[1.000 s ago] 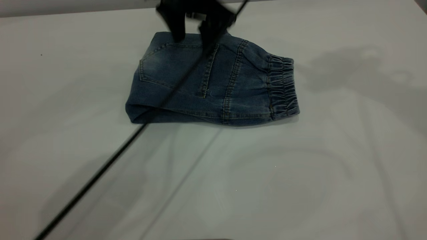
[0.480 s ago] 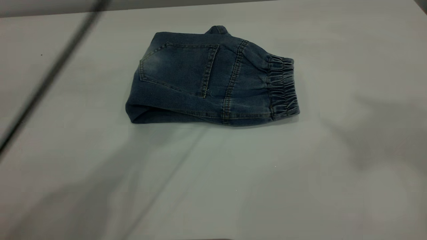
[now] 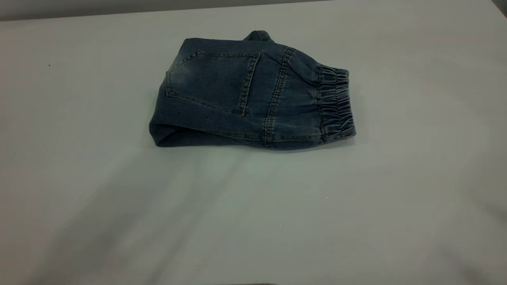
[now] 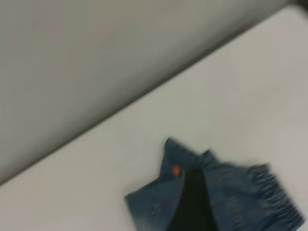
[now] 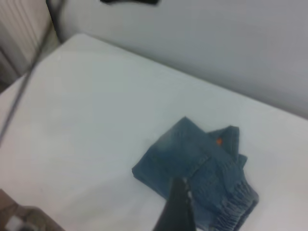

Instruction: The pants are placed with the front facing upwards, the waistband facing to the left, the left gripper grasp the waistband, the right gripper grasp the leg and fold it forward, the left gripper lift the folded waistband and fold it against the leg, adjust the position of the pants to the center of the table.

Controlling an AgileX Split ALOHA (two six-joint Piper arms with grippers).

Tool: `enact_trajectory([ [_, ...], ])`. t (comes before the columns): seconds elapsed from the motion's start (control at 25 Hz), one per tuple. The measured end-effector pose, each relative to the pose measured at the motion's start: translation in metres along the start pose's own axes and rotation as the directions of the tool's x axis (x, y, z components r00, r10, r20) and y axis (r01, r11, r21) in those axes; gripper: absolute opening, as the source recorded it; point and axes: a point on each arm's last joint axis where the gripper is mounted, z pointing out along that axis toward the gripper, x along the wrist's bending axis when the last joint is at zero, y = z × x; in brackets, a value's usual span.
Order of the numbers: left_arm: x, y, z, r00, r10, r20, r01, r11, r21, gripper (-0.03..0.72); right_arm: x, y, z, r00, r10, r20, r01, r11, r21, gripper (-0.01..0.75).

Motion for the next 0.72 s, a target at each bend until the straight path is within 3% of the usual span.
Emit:
enact_trajectory([
  [0.24,0.000,-0.009,-0.087,1.000,-0.003,0.013,0.005,0.996,-0.091,0.529,0.027,-0.040,-0.040,0.999,-0.037,0.013,0.038,0.998,-0.059,0.549],
  [0.72,-0.004,-0.132,-0.167,0.998,0.065,0.021,-0.066,0.997,0.037,0.529,0.046,-0.124,-0.076,0.993,-0.016,0.120,0.030,0.993,-0.116,0.549],
])
